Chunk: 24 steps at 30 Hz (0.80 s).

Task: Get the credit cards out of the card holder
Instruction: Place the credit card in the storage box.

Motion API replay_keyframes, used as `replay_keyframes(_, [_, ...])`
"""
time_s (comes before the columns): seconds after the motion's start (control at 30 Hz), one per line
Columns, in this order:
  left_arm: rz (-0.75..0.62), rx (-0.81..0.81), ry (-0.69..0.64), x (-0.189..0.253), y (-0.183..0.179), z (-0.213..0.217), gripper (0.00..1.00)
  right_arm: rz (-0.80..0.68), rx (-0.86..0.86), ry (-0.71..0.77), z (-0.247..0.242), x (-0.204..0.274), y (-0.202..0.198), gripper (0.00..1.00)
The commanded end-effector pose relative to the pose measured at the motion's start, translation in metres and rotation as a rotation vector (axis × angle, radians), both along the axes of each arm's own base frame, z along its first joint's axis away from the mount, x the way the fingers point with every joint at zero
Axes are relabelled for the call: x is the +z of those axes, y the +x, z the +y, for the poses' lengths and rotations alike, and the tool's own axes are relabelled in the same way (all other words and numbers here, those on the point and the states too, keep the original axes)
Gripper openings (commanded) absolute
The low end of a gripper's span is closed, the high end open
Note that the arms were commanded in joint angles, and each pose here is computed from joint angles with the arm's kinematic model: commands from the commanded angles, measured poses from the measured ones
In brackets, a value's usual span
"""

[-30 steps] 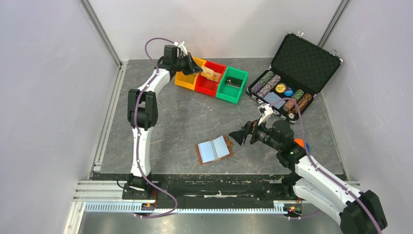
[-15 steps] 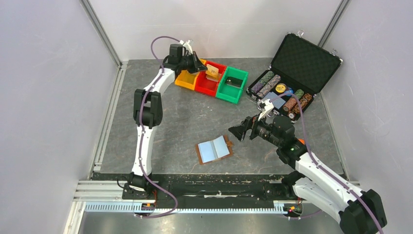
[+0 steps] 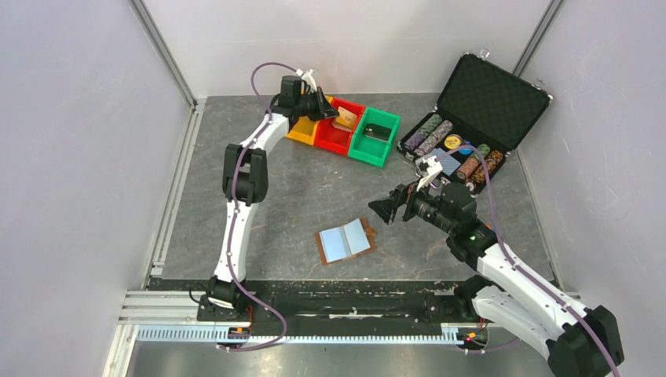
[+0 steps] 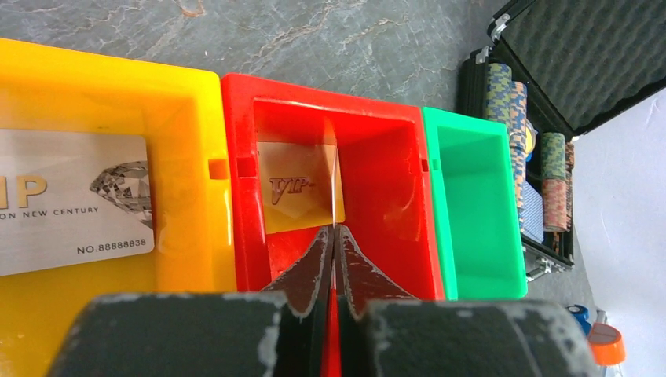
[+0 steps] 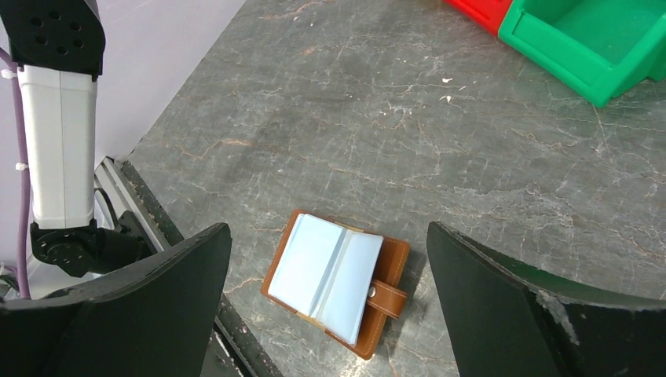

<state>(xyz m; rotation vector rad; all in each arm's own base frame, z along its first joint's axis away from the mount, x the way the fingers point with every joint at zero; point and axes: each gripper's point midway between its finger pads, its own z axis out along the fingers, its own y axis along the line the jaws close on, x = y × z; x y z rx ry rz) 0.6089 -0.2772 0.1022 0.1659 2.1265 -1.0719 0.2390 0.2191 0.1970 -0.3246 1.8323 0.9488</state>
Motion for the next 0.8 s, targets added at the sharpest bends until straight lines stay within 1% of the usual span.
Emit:
replay_keyframes(0.0, [-0.142,0.014,-0.007,0.027,0.021,-0.006,0.11,-0.076,-0.022,0.014,0.000,0.029,0.010,0.98])
replay_keyframes(0.2, [-0.182,0.029,-0.034,0.040,0.027,-0.007,0.28,-0.080,-0.036,0.015,-0.002,0.033,0.012,0.98])
replay_keyframes(0.33, [-0.198,0.029,-0.057,0.058,0.026,-0.009,0.34,-0.081,-0.045,0.021,-0.003,0.037,0.012,0.98])
replay_keyframes(0.4, [-0.207,0.025,-0.070,0.071,0.023,-0.010,0.40,-0.076,-0.058,0.023,-0.005,0.037,0.013,0.98])
replay_keyframes(0.5, [-0.218,0.016,-0.088,0.096,0.016,-0.010,0.41,-0.067,-0.076,0.008,-0.008,0.032,0.014,0.98])
replay_keyframes(0.67, [-0.221,0.021,-0.124,0.140,-0.005,-0.006,0.42,-0.027,-0.158,-0.050,-0.023,0.013,0.019,0.98])
replay_keyframes(0.77, [-0.188,0.029,-0.145,0.160,-0.025,-0.003,0.45,0.002,-0.256,-0.076,-0.038,0.009,0.025,0.98])
